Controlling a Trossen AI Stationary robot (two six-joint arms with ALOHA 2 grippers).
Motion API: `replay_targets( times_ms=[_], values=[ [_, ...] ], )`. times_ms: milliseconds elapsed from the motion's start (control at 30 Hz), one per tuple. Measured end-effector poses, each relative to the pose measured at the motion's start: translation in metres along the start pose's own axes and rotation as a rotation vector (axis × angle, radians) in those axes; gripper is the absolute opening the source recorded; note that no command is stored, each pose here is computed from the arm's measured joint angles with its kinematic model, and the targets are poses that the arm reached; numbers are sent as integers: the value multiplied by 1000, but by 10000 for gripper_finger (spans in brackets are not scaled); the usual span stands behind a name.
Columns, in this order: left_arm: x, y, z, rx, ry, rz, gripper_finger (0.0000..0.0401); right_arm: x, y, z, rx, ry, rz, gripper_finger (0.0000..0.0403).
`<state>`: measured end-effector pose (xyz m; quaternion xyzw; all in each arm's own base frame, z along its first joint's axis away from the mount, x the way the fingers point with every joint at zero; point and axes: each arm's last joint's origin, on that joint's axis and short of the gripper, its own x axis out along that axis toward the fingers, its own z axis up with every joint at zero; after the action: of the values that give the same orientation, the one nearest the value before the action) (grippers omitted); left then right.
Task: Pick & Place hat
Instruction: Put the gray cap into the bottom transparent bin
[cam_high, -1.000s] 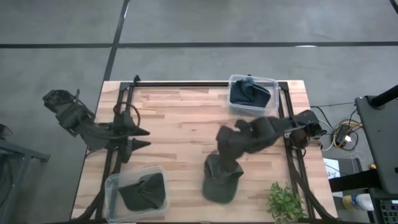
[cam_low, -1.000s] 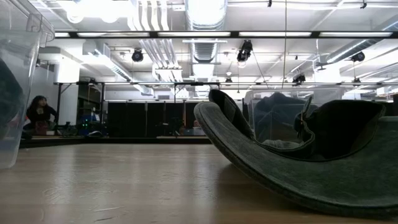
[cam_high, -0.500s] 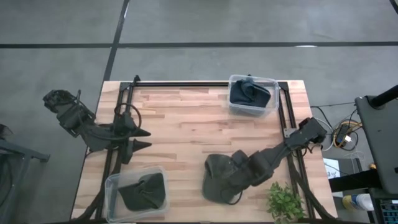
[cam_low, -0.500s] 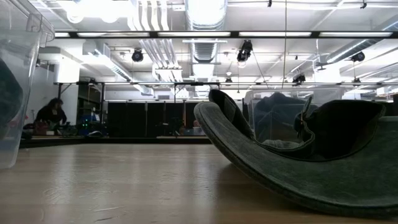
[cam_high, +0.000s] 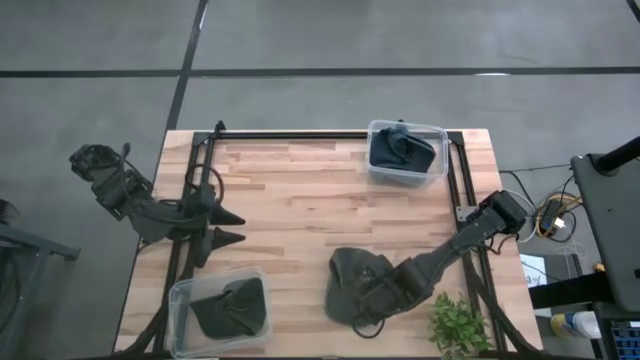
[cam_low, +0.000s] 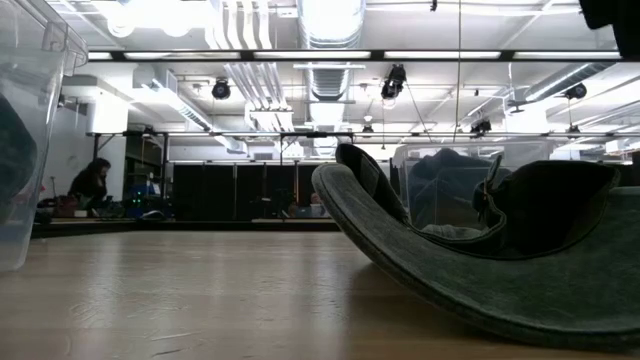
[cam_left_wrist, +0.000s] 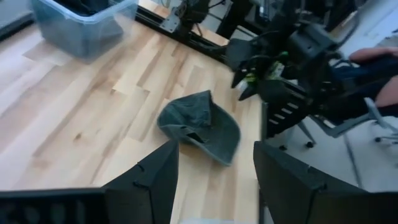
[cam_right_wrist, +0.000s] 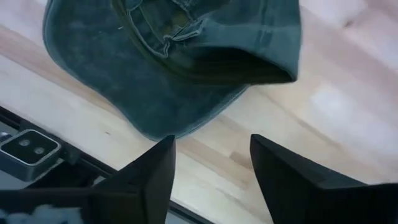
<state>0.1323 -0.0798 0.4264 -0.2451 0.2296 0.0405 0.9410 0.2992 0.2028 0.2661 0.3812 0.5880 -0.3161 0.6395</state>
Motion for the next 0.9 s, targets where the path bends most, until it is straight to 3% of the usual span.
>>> replay_targets(
  times_ms=[333, 900],
  values=[
    [0, -1, 1, 13, 2, -17, 199, 31, -1, -20, 184, 19, 61, 214],
    [-4, 0, 1, 162, 25, -61, 199, 84, -17, -16, 489, -21, 88, 211]
  ],
)
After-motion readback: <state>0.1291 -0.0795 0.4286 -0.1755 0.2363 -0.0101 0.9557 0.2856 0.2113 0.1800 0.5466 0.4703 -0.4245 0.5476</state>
